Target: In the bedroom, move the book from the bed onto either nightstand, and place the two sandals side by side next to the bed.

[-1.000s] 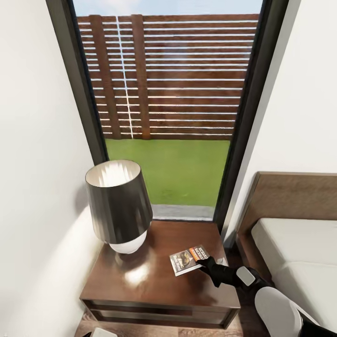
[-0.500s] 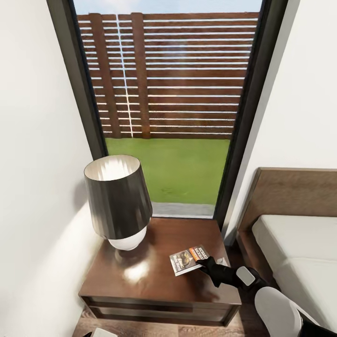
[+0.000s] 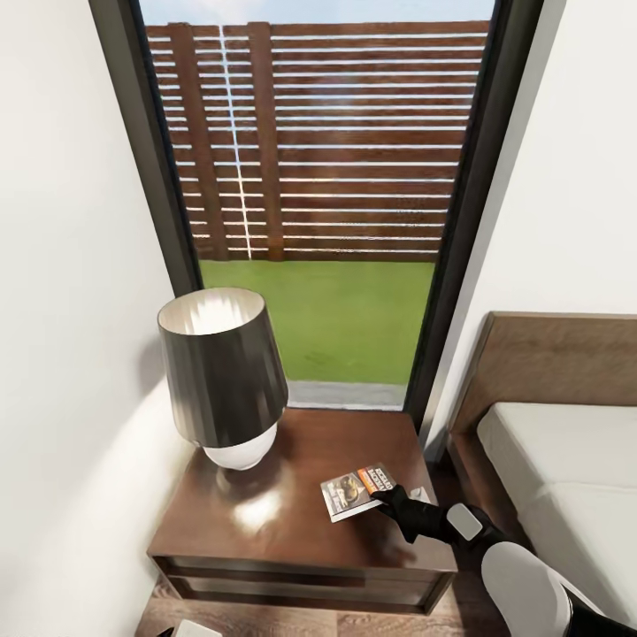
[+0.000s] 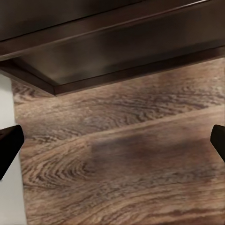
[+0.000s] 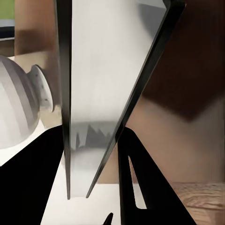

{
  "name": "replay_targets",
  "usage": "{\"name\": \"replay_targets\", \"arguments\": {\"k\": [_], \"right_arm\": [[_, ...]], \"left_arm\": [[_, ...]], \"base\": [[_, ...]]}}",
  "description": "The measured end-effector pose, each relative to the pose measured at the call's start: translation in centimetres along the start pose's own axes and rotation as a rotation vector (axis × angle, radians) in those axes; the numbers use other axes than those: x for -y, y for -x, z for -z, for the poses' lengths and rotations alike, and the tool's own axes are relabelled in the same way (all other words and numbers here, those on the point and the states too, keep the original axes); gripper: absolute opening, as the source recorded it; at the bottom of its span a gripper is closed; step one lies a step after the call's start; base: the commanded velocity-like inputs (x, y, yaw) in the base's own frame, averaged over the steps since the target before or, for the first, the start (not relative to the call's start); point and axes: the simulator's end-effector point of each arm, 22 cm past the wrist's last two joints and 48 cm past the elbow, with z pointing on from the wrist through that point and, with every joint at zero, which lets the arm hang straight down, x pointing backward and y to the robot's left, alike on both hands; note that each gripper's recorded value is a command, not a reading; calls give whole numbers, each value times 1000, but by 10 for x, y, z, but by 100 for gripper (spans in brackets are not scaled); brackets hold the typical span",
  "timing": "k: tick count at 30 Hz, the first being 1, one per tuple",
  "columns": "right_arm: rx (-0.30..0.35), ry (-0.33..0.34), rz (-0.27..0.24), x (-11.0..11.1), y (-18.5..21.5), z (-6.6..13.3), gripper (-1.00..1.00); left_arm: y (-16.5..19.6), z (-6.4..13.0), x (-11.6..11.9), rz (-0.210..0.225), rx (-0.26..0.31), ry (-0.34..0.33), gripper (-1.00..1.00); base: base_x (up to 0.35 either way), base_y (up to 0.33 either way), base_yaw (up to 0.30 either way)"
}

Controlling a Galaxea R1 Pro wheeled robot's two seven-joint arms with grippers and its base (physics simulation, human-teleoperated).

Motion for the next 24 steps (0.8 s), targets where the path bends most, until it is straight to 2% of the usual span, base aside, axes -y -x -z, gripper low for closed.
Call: {"name": "replay_targets", "arguments": {"k": [7,17,24], "right_arm": [[1,0,1,13,-1,-8,-100],[1,1,0,13,0,-8,-100],[1,0,2,24,-1,-15,-100]], "left_arm": [[-10,-11,3,0,0,0,100],[-10,-11,3,0,0,0,100],[-19,-20,6,0,1,0,100]], "base": [[0,0,0],[0,0,0],[0,0,0]]}}
